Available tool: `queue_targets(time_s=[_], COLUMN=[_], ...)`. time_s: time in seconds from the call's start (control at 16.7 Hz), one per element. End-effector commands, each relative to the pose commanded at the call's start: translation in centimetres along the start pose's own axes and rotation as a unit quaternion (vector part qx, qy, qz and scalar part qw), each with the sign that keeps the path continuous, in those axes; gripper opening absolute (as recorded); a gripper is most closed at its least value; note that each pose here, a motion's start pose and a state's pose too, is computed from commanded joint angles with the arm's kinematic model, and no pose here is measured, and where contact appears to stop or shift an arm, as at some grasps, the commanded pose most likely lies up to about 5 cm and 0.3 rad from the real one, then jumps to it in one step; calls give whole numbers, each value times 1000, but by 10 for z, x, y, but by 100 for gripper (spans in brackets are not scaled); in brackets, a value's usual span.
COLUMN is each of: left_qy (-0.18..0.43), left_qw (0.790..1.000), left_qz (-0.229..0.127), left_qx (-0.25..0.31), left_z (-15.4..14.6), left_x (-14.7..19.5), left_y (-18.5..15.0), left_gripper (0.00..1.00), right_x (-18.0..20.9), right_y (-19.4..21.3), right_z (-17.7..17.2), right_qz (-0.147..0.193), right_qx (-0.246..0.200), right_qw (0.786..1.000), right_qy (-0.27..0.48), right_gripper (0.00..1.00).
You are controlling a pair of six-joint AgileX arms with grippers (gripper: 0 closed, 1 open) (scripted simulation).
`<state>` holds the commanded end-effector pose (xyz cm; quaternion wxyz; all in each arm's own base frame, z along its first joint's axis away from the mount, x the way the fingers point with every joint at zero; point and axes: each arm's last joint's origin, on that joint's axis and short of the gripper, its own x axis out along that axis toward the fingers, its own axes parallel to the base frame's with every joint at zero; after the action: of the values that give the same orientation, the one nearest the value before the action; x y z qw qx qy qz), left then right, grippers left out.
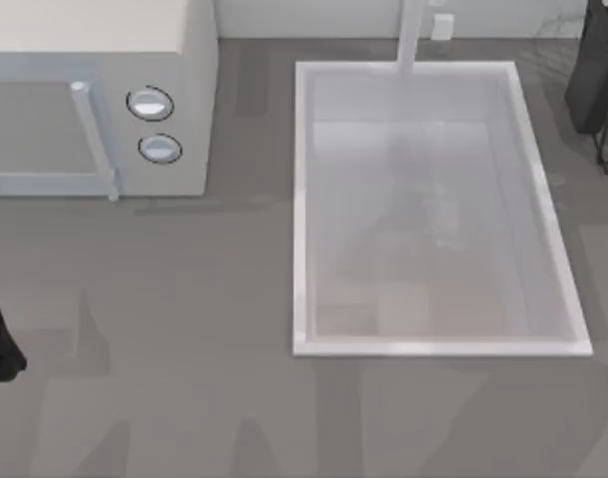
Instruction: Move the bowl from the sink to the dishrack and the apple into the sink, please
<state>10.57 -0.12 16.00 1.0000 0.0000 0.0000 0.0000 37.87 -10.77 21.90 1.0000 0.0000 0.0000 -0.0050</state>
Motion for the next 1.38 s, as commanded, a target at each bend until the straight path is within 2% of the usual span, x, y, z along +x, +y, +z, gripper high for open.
queue_targets(time_s=[0.48, 0.72, 0.9, 1.08, 1.2, 1.38], left_qy=[0, 0, 0, 0, 0, 0], left_qw=[1000, 1000, 1000, 1000, 1000, 1000], left_qz=[0, 0, 0, 0, 0, 0], left_qx=[0, 0, 0, 0, 0, 0], left_z=[0, 0, 0, 0, 0, 0], left_x=[0, 0, 0, 0, 0, 0], left_y=[0, 0, 0, 0, 0, 0], left_gripper=[100, 100, 100, 100, 100, 100], right_x=[-1, -23, -60, -112, -151, -206], right_y=[1, 18, 38, 60, 74, 88], right_z=[1, 20, 42, 59, 62, 48], right_qz=[0, 7, 9, 11, 11, 10], right_qx=[0, 3, 3, 1, 0, -2], right_qw=[1000, 1000, 1000, 1000, 1000, 999], right_qy=[0, -2, -8, -19, -27, -35], right_gripper=[100, 100, 100, 100, 100, 100])
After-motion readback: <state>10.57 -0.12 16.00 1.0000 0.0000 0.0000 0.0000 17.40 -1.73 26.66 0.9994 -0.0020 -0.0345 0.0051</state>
